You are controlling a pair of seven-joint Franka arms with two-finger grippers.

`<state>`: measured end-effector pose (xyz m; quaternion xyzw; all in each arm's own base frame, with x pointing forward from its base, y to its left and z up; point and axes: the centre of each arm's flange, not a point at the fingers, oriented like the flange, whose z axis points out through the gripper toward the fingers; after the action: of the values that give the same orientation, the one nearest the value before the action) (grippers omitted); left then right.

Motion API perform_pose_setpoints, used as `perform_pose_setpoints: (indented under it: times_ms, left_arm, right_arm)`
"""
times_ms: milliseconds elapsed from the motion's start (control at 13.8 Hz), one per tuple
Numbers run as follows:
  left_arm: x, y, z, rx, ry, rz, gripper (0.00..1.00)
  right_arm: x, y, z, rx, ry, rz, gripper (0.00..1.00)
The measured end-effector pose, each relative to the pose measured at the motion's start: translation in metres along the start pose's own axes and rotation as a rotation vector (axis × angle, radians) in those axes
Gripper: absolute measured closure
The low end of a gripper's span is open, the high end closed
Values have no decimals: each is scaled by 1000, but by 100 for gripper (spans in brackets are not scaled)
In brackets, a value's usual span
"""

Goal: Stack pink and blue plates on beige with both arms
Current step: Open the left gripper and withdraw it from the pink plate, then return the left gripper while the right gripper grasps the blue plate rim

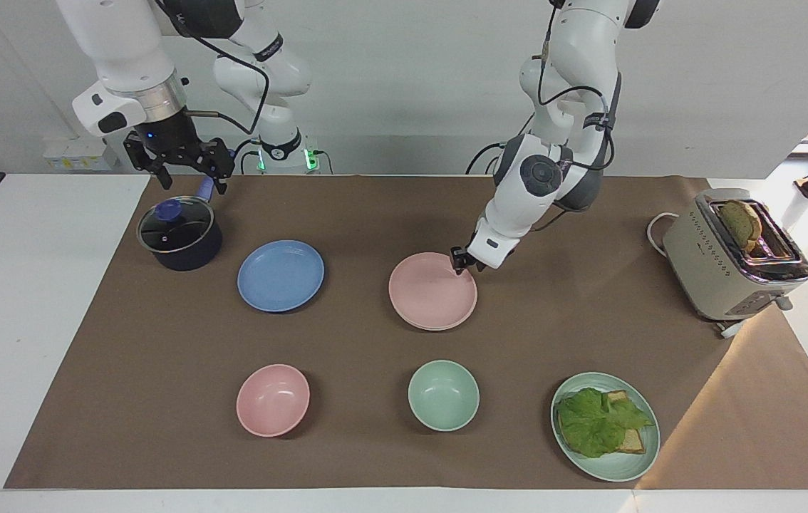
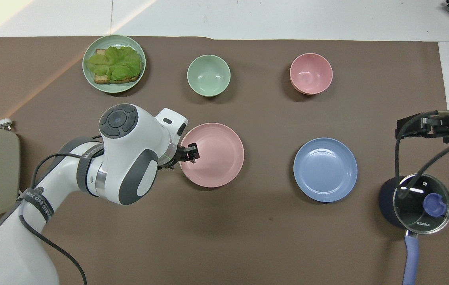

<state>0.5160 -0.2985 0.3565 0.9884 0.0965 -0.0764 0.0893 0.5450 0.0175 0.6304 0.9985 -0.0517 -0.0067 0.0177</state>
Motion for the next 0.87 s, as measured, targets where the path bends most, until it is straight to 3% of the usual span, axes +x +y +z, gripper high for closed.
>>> perform_pose_setpoints:
  times_ms: [217, 506, 867]
  left_arm:
    - [25, -37, -19, 19, -4, -65, 0]
    - [74, -129, -97, 95, 52, -86, 0]
    - [87, -218, -184, 115, 136, 78, 0]
  right_arm:
    - [0, 0, 0, 0, 0, 1, 0]
    - [5, 7, 14, 3, 29, -32, 0]
    - [13, 18, 101, 46, 47, -78, 0]
